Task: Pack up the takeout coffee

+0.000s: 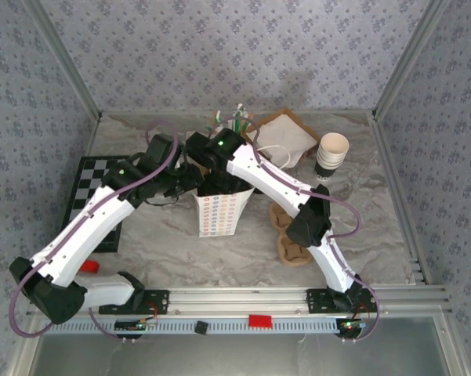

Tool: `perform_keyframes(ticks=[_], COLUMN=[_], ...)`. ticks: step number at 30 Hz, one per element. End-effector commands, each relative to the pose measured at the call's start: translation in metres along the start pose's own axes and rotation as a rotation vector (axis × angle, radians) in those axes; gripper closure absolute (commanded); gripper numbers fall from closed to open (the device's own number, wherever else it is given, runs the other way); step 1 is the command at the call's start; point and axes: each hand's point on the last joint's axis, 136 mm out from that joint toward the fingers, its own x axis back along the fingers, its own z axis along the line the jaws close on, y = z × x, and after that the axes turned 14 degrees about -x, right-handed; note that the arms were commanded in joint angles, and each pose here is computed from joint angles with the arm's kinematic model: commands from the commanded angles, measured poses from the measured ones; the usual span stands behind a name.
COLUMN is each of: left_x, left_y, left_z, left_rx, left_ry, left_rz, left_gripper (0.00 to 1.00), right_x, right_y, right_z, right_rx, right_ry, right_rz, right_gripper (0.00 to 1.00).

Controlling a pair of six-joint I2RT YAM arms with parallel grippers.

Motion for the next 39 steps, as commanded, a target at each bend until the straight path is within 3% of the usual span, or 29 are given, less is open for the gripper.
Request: perform_keyframes(ticks=[1,19,30,39], left_x=[0.018,0.026,0.015,0.011], left_y=[0.000,-0.001,-0.009,-0.013], left_z=[-0.014,-0.014,-0.006,-0.003], left_rx=[-0.003,0.015,0.019,0.009], left_ry=[-0.081,-0.109,-0.090,-0.062], left_rz=[-0.016,-0.034,-0.004,0.027], left_gripper=[0.68,0.64,0.96,1.00], right_x=[0.009,-0.012,-0.005,0.009], right_y=[0.001,0.004,0.005,0.006], right_z=[0.004,0.002,0.003,0.006], right_rx=[-0.011,-0.012,-0.012,-0.015], right_ry=[0.039,-0.002,0.009,0.039], right_rz=[-0.016,0.011,0.003,-0.013], right_gripper=[0.00,0.00,0.00,0.00])
